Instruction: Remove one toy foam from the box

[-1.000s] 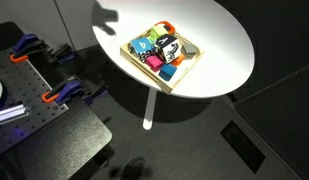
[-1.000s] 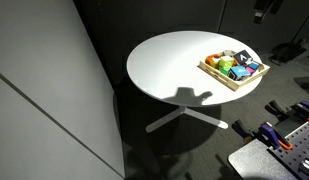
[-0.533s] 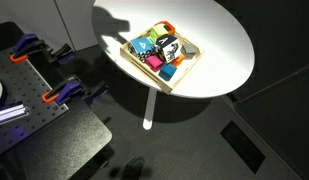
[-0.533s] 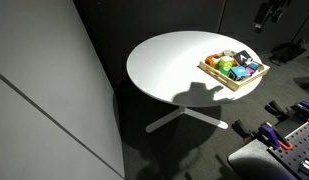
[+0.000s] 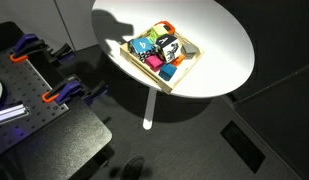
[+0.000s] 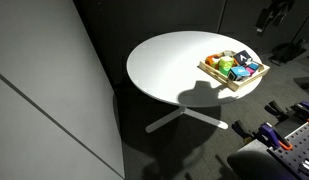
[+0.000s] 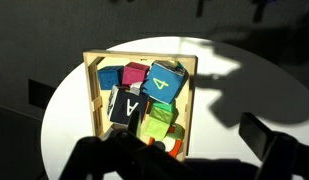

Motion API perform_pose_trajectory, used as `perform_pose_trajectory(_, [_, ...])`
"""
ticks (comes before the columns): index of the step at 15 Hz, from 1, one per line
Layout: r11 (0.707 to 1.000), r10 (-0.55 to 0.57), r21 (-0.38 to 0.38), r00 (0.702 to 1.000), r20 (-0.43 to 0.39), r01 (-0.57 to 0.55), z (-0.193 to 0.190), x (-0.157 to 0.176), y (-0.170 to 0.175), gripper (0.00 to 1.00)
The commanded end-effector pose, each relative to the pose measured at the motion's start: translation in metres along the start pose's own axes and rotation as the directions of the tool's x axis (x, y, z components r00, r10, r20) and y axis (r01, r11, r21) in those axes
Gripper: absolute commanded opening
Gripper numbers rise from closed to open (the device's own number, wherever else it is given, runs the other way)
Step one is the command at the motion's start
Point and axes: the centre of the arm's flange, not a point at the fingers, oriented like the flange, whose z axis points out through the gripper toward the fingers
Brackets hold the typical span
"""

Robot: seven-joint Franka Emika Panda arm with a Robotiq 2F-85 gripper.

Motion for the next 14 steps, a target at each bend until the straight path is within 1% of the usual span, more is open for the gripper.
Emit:
perform_pose_trajectory(1, [1.0, 0.0, 0.0, 1.0, 0.0, 0.0, 0.0, 0.0, 0.0, 1.0])
perform_pose_trajectory(3, [1.0, 0.013, -0.004, 1.0, 0.005, -0.013, 0.006, 0.004, 0.003, 1.0])
perform_pose_trajectory(8, [0.998, 0.063, 0.0, 0.997, 0.041, -0.063, 0.039, 0.018, 0.026, 1.0])
perform_pose_trajectory(12, [0.99, 0.141, -0.001, 0.99, 0.02, -0.141, 0.071, 0.03, 0.046, 1.0])
perform_pose_trajectory(14, [0.981, 0.193, -0.001, 0.981, 0.008, -0.193, 0.088, 0.036, 0.055, 1.0])
